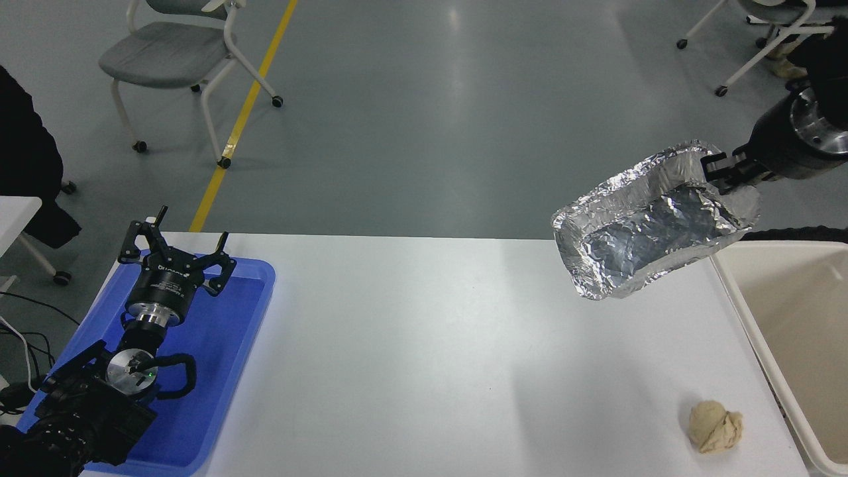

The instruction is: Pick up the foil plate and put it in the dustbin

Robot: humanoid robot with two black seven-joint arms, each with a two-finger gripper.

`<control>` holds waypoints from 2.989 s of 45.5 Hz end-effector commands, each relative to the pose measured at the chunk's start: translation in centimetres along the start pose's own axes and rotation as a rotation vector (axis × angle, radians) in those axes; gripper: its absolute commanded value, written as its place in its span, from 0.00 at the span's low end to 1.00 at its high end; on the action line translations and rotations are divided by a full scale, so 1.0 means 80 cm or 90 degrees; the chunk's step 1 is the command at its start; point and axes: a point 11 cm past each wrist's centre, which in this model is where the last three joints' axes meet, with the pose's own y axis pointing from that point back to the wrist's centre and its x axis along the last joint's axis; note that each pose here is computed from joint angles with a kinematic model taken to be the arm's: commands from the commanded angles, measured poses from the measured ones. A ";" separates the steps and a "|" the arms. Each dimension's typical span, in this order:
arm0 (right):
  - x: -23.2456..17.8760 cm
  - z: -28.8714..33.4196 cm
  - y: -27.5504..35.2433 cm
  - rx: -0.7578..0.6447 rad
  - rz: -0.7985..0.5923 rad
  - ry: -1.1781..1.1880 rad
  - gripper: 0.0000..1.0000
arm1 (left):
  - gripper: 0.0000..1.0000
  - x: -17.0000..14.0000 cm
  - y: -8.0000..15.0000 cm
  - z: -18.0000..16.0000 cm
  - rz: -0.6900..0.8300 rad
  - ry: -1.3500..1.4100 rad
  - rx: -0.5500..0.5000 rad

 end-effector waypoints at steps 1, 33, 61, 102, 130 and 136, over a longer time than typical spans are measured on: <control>-0.001 0.013 0.016 -0.019 -0.009 -0.011 0.00 | 1.00 0.000 0.000 0.001 0.000 0.000 -0.001; -0.182 0.355 -0.142 -0.279 0.027 -0.325 0.00 | 1.00 0.000 0.000 0.000 -0.001 -0.001 0.000; -0.303 0.300 -0.296 -0.308 0.109 -0.450 0.00 | 1.00 0.000 0.000 0.000 -0.001 -0.001 0.000; -0.102 0.210 -0.257 -0.172 0.160 -0.296 1.00 | 1.00 -0.001 -0.001 0.000 -0.002 0.000 0.000; -0.026 -0.068 -0.104 0.084 -0.087 0.037 1.00 | 1.00 -0.001 -0.001 0.000 -0.002 0.000 0.000; -0.039 -0.111 -0.077 0.128 -0.186 0.038 1.00 | 1.00 0.000 0.000 0.000 -0.001 -0.001 0.000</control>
